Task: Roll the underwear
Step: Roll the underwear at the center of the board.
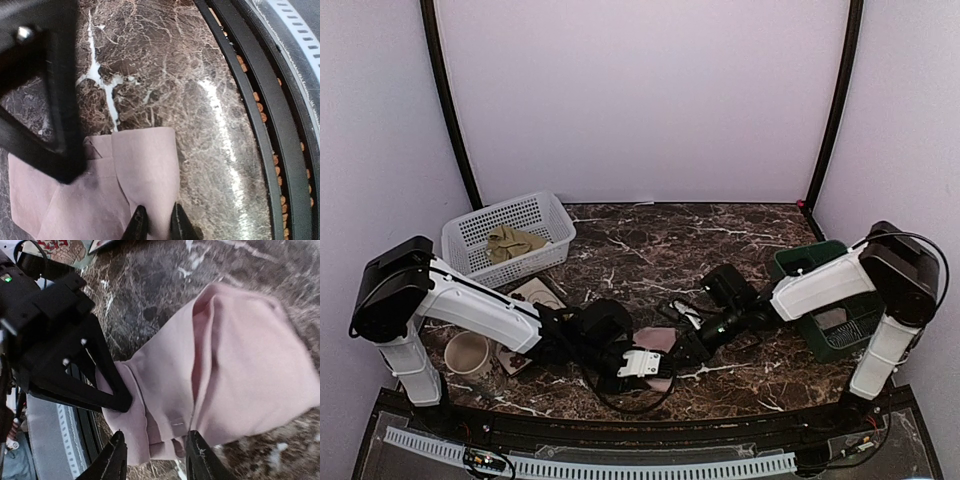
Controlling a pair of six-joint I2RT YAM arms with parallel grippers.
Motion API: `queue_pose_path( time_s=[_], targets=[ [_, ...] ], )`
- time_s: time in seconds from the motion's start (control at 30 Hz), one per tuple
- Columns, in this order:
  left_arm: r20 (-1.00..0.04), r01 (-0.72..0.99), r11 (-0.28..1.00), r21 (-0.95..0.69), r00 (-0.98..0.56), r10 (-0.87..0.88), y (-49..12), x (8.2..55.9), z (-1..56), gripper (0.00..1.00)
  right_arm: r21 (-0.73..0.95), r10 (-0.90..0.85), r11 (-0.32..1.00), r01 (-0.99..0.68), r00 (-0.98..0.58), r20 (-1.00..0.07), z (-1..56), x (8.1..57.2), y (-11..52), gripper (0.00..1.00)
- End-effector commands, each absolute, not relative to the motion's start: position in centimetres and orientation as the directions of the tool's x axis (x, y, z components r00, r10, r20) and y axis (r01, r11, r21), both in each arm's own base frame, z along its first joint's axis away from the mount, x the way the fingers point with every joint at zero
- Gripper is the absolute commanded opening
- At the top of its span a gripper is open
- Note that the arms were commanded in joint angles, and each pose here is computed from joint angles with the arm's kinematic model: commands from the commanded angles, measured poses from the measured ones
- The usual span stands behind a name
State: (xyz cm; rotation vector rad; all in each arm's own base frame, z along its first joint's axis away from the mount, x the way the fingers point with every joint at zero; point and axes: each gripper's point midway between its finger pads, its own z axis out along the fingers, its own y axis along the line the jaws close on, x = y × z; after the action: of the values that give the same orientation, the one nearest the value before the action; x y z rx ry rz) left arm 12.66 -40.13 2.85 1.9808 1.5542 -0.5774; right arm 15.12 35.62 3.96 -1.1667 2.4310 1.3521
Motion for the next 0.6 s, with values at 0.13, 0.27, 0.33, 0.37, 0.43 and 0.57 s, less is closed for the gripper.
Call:
queue_pose_path(
  time_s=[0.13, 0.27, 0.33, 0.37, 0.43, 0.57],
  targets=[
    [-0.493, 0.941, -0.027, -0.337, -0.152, 0.856, -37.5, 9.5, 0.8, 0.12, 0.269, -0.449, 0.427, -0.864, -0.460, -0.766, 10.7, 19.2, 32.0, 0.57],
    [-0.438, 0.871, 0.030, -0.490, -0.276, 0.855, -37.6, 10.3, 0.8, 0.13, 0.145, -0.481, 0.416, -0.898, -0.353, -0.802, 11.0, 17.0, 31.3, 0.60],
    [-0.416, 0.832, 0.043, -0.553, -0.321, 0.851, -37.7, 10.7, 0.8, 0.13, 0.098, -0.501, 0.401, -0.911, -0.308, -0.809, 10.8, 15.6, 31.3, 0.59],
    [-0.411, 0.804, 0.038, -0.594, -0.343, 0.844, -37.8, 10.7, 1.1, 0.13, 0.083, -0.504, 0.395, -0.915, -0.292, -0.813, 10.8, 15.1, 31.3, 0.59],
    [-0.391, 0.765, 0.040, -0.643, -0.372, 0.842, -37.9, 11.0, 1.0, 0.14, 0.060, -0.503, 0.383, -0.922, -0.262, -0.823, 10.7, 14.2, 31.4, 0.58],
    [-0.364, 0.699, 0.039, -0.714, -0.418, 0.832, -37.8, 11.4, 0.6, 0.14, 0.013, -0.523, 0.339, -0.941, -0.200, -0.828, 9.9, 12.4, 32.0, 0.56]
  ],
)
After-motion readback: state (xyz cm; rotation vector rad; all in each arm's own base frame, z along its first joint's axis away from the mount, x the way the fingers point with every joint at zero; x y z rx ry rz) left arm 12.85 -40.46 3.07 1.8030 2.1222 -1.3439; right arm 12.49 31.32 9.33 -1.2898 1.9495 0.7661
